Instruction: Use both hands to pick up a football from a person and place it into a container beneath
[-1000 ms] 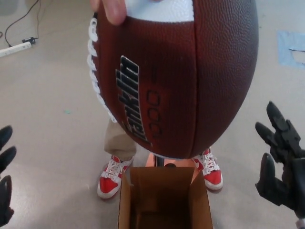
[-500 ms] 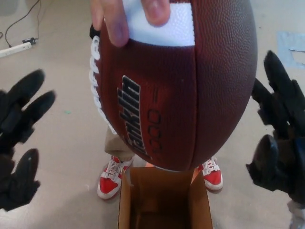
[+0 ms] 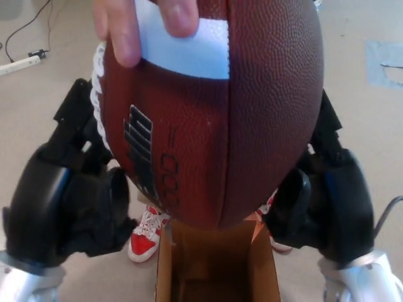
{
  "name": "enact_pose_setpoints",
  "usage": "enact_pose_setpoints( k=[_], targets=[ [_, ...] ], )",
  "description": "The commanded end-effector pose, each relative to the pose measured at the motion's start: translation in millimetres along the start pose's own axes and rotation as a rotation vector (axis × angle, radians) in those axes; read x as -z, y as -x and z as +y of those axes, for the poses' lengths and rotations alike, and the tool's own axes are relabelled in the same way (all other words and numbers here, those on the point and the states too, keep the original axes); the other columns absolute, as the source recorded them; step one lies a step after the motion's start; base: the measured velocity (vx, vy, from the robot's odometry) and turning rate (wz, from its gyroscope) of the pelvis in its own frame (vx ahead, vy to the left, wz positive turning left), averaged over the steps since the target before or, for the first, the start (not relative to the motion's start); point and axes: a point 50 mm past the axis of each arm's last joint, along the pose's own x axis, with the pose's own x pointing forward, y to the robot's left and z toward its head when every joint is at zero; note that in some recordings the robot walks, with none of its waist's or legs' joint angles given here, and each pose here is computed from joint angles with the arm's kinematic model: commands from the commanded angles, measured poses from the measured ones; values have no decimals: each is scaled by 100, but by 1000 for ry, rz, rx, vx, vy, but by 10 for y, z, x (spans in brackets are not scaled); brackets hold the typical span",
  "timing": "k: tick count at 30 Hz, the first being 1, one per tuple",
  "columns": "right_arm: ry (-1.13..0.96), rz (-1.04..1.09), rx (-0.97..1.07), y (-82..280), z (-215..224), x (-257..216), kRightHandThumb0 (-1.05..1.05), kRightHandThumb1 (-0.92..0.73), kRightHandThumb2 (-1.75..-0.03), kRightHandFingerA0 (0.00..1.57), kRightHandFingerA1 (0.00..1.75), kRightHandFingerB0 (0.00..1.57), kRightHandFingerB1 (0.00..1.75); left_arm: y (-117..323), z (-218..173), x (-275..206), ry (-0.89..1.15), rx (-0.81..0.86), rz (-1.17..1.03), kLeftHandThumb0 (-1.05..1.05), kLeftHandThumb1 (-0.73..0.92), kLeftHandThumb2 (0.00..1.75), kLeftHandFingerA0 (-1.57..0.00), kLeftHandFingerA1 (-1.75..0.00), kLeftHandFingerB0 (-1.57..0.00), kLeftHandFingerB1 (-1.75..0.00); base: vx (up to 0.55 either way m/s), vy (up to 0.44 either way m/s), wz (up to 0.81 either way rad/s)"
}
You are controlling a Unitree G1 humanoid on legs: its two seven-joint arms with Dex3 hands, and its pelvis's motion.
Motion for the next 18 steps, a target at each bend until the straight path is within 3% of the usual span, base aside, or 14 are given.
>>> enact_pose_setpoints(
  k=[1, 2, 3, 7, 8, 9, 10, 11, 14, 15, 16, 17, 18],
  targets=[
    [71, -5, -124, -98, 403, -24, -93, -92, -116, 0, 4, 0, 1, -146, -388, 89, -95, 94, -7, -74, 92, 77, 0, -20, -6, -24, 0, 0, 0],
    [69, -4, -112, -112, 406, -19, -92, -92, -117, 0, 5, 0, 2, -163, -400, 102, -88, 81, -9, -74, 92, 76, -2, -21, -7, -24, 0, 0, 0],
    [67, 2, -98, -123, 406, -9, -92, -92, -117, 0, 4, 0, 2, -175, -409, 116, -78, 63, -3, -79, 82, 113, 0, -19, -16, -26, 0, 0, 0],
    [79, 29, -82, -138, 396, 30, -90, -92, -119, 0, 6, 0, 4, -202, -412, 154, -72, 35, 16, -77, 81, 113, 0, -20, -16, -28, 0, 0, 0],
    [86, 40, -80, -137, 388, 47, -89, -92, -119, 0, 6, 0, 4, -209, -407, 170, -72, 33, 22, -74, 92, 76, -3, -20, -9, -24, 0, 0, 0],
    [89, 46, -79, -136, 384, 57, -89, -92, -119, 0, 6, 0, 4, -213, -401, 180, -75, 32, 25, -74, 92, 76, -3, -20, -9, -24, 0, 0, 0],
    [93, 52, -77, -140, 372, 78, -87, -92, -119, 0, 7, 0, 5, -220, -386, 200, -81, 32, 33, -71, 78, 112, 0, -24, -5, -29, 0, 0, 0],
    [97, 70, -72, -148, 351, 120, -86, -92, -119, 0, 7, 0, 6, -231, -362, 249, -68, 33, 57, -72, 92, 74, 0, -19, -9, -25, 0, 0, 0],
    [96, 91, -65, -156, 338, 161, -86, -92, -119, 0, 7, 0, 7, -245, -346, 297, -48, 34, 76, -81, 80, 88, -4, -15, -10, -23, 0, 0, 0],
    [92, 97, -62, -159, 335, 174, -86, -92, -119, 0, 7, 0, 7, -250, -340, 312, -45, 35, 82, -76, 92, 73, -1, -20, -9, -25, 0, 0, 0],
    [87, 105, -58, -164, 330, 190, -86, -92, -119, 0, 7, 0, 7, -256, -333, 329, -41, 36, 89, -76, 92, 73, -1, -20, -9, -25, 0, 0, 0],
    [77, 117, -52, -173, 318, 218, -88, -92, -119, 0, 6, 0, 5, -272, -323, 358, -32, 35, 96, -80, 79, 88, -5, -14, -9, -22, 0, 0, 0],
    [71, 125, -47, -180, 310, 237, -88, -92, -119, 0, 6, 0, 5, -283, -317, 378, -25, 34, 101, -80, 79, 88, -5, -14, -9, -22, 0, 0, 0]
  ],
)
